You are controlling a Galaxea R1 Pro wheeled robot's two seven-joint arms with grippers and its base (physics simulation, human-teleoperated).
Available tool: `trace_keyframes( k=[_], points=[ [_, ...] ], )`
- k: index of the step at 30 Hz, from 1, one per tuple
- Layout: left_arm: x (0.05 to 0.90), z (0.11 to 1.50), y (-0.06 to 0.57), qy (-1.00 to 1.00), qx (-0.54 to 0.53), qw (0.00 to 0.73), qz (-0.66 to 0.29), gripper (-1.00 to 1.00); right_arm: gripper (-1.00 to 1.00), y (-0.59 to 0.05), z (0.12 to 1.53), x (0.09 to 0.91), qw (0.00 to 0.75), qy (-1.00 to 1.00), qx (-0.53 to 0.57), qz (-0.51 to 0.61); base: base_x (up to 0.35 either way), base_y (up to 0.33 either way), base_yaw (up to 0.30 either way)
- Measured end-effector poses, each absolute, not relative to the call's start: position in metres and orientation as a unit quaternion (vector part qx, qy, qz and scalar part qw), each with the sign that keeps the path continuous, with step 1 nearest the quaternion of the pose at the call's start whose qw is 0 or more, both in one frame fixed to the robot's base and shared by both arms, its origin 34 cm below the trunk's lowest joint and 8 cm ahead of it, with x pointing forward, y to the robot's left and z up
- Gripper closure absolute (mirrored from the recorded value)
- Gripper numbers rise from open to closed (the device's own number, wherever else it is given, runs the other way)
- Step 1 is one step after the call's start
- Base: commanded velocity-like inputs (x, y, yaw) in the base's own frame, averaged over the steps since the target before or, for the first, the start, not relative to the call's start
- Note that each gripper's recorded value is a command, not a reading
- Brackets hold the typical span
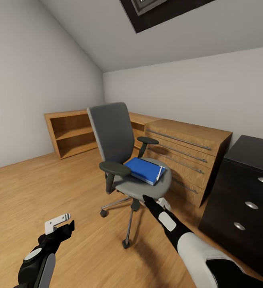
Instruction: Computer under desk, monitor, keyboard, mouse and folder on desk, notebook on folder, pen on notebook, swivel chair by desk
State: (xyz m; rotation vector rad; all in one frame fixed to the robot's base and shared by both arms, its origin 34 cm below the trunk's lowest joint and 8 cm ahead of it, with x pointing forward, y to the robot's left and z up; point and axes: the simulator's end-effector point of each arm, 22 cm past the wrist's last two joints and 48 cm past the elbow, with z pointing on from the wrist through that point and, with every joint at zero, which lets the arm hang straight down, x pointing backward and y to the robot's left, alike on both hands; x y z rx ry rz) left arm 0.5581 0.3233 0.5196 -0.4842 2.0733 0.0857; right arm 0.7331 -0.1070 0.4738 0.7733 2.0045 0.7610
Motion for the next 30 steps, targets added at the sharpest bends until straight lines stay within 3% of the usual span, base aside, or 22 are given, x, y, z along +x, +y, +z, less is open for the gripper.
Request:
trace_keyframes(
  k=[30],
  points=[
    [0.558, 0.52, 0.323, 0.851, -0.199, 0.484, 0.035, -1.0, -1.0, -0.067, 0.47, 0.716, 0.377, 0.819, 0.252, 0.352, 0.011, 0.0, 0.0]
  ],
)
